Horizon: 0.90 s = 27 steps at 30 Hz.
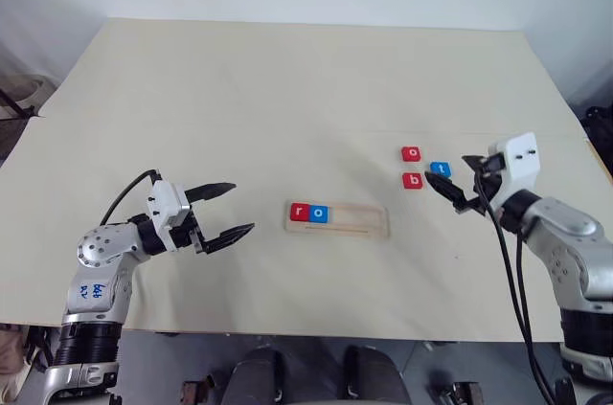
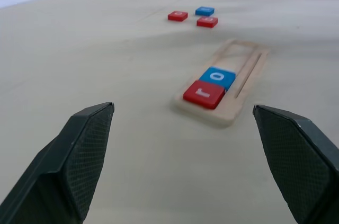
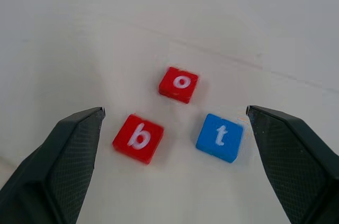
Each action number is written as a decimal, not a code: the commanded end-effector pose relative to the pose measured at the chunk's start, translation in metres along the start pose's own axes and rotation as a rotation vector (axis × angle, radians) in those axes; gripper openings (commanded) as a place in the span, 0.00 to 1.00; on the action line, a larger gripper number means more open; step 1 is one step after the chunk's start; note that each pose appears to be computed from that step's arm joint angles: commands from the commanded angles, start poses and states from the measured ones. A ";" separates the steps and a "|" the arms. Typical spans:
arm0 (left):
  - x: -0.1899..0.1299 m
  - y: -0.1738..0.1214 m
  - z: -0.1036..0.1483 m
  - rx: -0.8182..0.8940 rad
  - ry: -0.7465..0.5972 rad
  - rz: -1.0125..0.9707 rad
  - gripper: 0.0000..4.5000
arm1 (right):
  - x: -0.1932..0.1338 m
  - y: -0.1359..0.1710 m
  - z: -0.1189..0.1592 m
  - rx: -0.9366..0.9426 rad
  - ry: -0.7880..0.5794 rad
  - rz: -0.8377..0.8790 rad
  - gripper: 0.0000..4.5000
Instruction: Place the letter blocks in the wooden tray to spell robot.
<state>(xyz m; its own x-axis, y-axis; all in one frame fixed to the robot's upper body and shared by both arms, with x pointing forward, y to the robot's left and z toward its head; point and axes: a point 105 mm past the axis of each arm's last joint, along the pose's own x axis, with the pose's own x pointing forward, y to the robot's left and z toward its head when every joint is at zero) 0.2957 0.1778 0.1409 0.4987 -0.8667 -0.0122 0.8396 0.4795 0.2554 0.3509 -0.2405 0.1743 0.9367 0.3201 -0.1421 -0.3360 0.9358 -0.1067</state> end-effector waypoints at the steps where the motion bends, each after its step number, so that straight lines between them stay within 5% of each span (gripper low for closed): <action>1: 0.002 -0.005 0.011 0.004 -0.029 -0.008 0.99 | -0.001 -0.002 0.010 -0.006 0.000 -0.013 1.00; 27: 0.019 -0.006 0.023 0.034 -0.073 -0.032 0.99 | -0.009 -0.008 0.006 0.000 0.074 -0.074 1.00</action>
<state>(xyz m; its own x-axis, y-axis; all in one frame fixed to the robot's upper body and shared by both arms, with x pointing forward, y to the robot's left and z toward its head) 0.2977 0.1579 0.1521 0.4705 -0.8819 0.0287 0.8505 0.4619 0.2518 0.3453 -0.2413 0.1686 0.9286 0.2711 -0.2535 -0.3029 0.9482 -0.0957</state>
